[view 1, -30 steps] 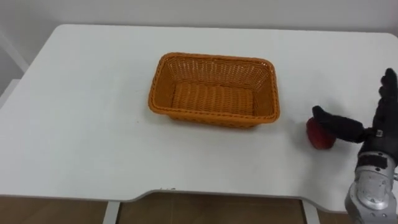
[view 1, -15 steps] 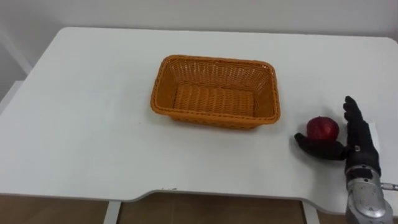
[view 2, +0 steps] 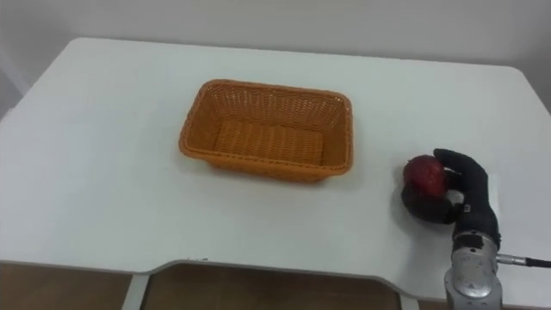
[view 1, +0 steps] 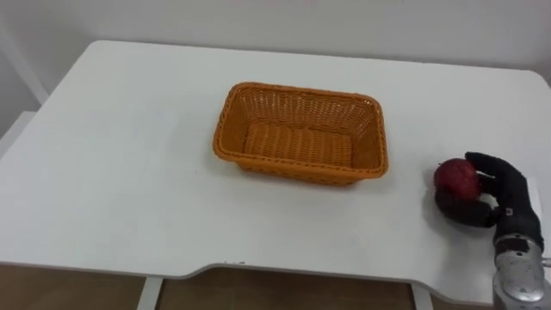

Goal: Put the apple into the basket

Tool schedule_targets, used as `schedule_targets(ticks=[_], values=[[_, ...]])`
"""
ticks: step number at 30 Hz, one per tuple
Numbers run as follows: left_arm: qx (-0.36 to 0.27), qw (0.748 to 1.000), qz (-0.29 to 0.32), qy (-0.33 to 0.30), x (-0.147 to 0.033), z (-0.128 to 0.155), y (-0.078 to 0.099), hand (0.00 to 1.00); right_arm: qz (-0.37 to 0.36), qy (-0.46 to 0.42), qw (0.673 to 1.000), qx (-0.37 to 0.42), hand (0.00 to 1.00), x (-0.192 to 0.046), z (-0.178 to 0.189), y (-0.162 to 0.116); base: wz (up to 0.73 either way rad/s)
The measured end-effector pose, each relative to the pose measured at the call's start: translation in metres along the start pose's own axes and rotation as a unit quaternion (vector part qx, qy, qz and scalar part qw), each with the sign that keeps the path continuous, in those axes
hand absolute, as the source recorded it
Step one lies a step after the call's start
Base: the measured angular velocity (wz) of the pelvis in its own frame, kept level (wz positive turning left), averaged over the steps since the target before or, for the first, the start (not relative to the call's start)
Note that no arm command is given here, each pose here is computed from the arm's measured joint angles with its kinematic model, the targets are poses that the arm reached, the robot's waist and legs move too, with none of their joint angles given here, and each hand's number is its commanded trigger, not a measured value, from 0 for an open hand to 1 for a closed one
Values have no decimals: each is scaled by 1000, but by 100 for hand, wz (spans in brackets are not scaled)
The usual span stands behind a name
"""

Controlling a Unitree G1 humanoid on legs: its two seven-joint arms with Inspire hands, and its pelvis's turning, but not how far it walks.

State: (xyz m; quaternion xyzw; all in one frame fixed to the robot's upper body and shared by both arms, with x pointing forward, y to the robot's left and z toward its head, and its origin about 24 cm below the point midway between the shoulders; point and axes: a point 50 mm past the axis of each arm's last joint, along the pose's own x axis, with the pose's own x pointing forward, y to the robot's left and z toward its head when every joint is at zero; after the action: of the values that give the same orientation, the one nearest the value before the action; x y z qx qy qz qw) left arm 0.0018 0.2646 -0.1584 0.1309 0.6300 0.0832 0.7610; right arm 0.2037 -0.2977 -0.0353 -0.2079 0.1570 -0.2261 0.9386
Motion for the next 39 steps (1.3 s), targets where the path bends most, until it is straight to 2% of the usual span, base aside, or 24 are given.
schedule_targets(ticks=[11, 17, 21, 32, 35, 39], values=[[5, 1000, 0, -1, 0, 1, 0, 0, -26, 1, 1000, 3, 100, 1, 0, -4, 1], [6, 1000, -3, 3, 1, 1, -1, 0, -28, -14, 1000, 2, 100, 4, 13, -5, -6], [7, 1000, -14, 7, 1, -1, -3, 0, -9, -55, 998, -16, 100, -1, 31, 1, -6], [10, 1000, -20, 13, 1, -4, -6, 0, -11, -218, 976, 20, 100, -13, 108, 3, 1], [16, 1000, -22, 13, 1, -4, -6, 0, 1, -258, 966, 3, 100, -20, 123, 10, 0], [23, 999, -24, 2, 2, 5, -7, 0, 53, -292, 955, -12, 100, -30, 137, 25, 0]])
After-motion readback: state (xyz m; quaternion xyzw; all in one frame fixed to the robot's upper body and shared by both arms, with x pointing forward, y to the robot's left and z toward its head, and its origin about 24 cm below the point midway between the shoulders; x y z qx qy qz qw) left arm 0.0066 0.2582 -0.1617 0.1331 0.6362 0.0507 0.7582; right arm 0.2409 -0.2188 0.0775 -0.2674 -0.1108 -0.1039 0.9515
